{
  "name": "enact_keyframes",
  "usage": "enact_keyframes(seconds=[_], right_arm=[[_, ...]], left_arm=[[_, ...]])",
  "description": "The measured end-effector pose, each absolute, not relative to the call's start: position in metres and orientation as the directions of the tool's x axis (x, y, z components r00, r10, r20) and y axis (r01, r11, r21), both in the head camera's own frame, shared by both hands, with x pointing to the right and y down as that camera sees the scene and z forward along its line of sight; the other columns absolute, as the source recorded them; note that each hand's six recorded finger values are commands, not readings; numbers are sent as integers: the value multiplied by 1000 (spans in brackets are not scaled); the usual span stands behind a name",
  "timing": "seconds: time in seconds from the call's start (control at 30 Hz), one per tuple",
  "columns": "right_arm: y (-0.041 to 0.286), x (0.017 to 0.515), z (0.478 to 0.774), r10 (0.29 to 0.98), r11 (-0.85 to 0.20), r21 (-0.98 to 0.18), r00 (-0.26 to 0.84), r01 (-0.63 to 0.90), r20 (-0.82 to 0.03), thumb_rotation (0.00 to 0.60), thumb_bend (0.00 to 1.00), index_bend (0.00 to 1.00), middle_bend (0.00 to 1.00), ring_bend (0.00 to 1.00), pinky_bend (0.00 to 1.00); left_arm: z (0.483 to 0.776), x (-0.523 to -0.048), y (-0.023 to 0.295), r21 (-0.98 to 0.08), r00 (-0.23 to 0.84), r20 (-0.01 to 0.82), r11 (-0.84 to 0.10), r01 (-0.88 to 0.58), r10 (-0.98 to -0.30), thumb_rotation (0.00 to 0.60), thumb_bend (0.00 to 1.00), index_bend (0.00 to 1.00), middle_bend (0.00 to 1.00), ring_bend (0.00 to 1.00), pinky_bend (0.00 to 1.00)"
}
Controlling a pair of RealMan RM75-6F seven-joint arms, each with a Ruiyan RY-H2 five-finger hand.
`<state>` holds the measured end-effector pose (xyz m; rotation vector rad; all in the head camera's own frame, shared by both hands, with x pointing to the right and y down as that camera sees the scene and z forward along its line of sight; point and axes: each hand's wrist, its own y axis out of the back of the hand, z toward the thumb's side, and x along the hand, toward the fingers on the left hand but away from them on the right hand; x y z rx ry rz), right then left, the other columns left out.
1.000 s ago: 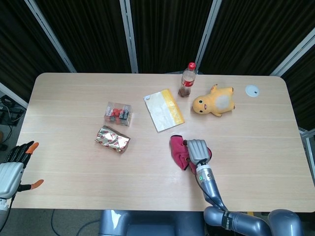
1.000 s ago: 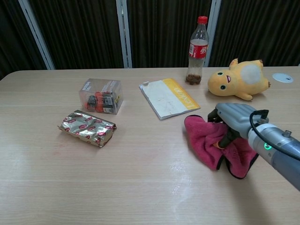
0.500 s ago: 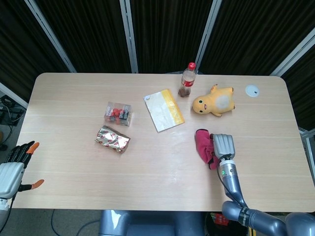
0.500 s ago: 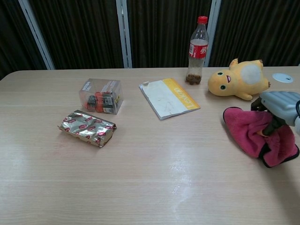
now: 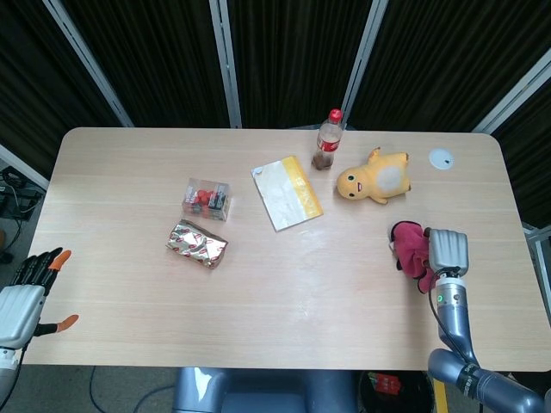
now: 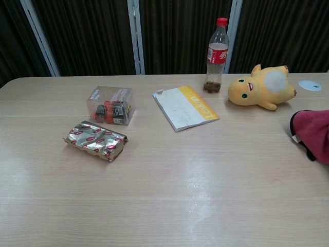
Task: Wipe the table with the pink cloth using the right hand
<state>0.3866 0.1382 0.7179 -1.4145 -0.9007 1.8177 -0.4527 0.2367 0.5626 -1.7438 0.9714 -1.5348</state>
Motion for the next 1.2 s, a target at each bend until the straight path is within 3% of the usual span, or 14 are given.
enact_keyframes(seconds=[0.47, 0.9, 1.2], right_arm=[[159, 319, 738, 810, -582, -813, -71, 24, -582, 600, 385, 731, 638, 540, 715], [168, 236, 740, 810, -585, -808, 96, 74, -578, 600, 387, 731, 638, 539, 715], [124, 236, 717, 873, -486, -872, 82, 61, -481, 600, 388, 728, 637, 536, 715]], left_arm=[[562, -455, 236, -829, 46, 541, -542, -138, -839, 600, 0, 0, 0, 0, 0], [563, -456, 235, -834, 40, 536, -536, -130, -843, 600, 0, 0, 0, 0, 0], [563, -456, 235, -831, 38, 540, -539, -135, -841, 600, 0, 0, 0, 0, 0]])
